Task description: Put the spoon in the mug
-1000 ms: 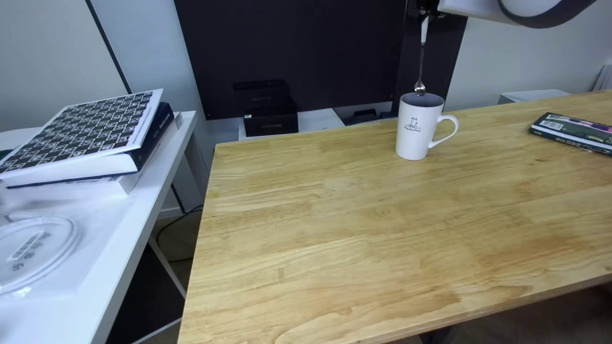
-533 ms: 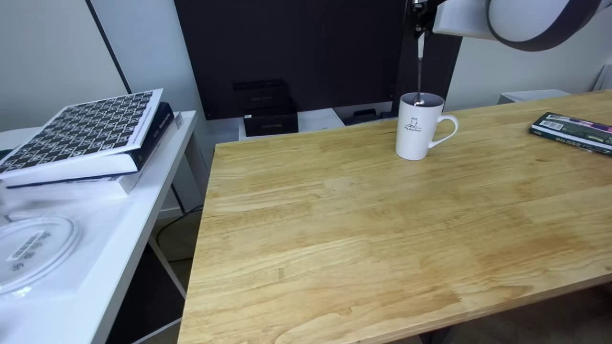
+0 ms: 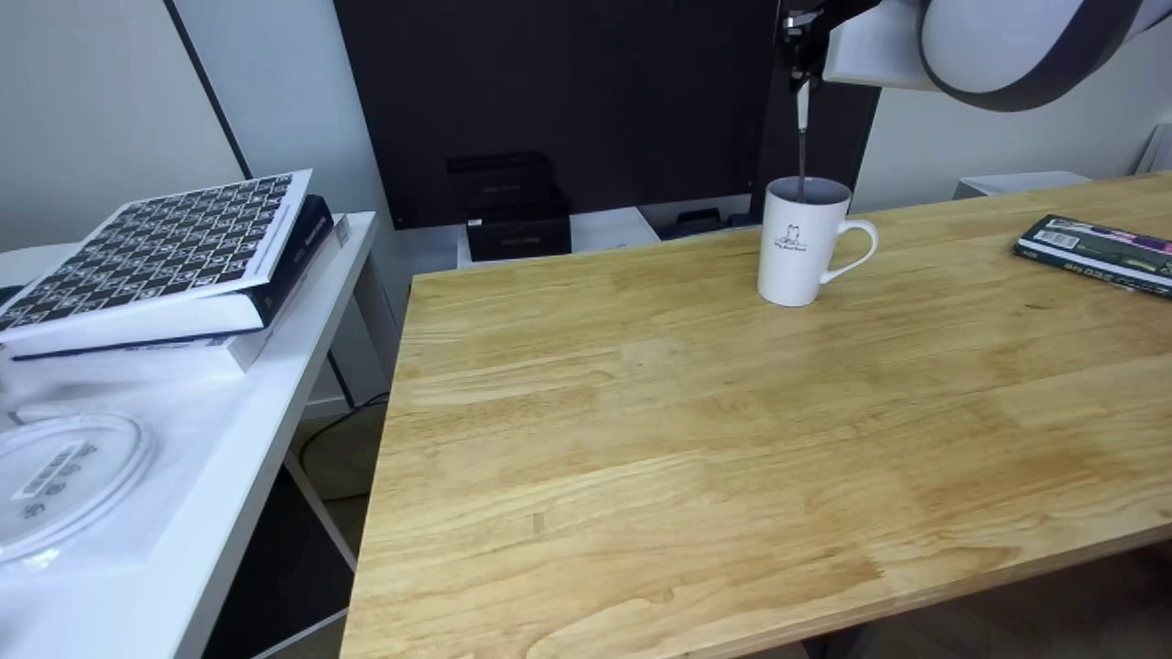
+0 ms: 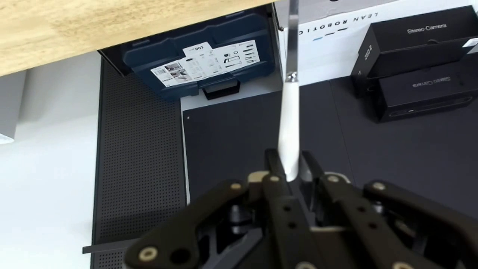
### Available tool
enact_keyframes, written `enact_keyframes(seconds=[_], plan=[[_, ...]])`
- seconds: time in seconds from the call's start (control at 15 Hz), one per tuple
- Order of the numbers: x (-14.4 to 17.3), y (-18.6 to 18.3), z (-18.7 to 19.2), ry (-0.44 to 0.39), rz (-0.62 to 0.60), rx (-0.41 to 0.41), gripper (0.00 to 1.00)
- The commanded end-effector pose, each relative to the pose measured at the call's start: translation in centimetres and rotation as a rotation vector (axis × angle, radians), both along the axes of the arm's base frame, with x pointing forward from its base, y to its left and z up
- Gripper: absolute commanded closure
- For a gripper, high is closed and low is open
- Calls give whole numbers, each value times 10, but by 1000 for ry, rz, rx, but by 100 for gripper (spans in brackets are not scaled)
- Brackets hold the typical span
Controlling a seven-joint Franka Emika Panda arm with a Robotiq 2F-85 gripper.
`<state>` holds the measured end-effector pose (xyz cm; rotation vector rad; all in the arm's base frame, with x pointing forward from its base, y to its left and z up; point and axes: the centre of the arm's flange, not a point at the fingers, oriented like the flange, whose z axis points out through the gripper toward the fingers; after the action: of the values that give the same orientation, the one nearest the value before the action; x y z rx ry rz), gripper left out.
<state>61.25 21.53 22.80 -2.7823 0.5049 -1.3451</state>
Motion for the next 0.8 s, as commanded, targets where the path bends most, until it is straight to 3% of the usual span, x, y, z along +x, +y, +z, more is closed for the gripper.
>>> enact_keyframes(seconds=[0.0,0.27,0.53,0.73], plan=[[6,5,2,14,-6,8,58],[10,8,13,26,3,-5,31],[14,0,62,59,44,-10,4],[13,-10,97,175,106,5,0]])
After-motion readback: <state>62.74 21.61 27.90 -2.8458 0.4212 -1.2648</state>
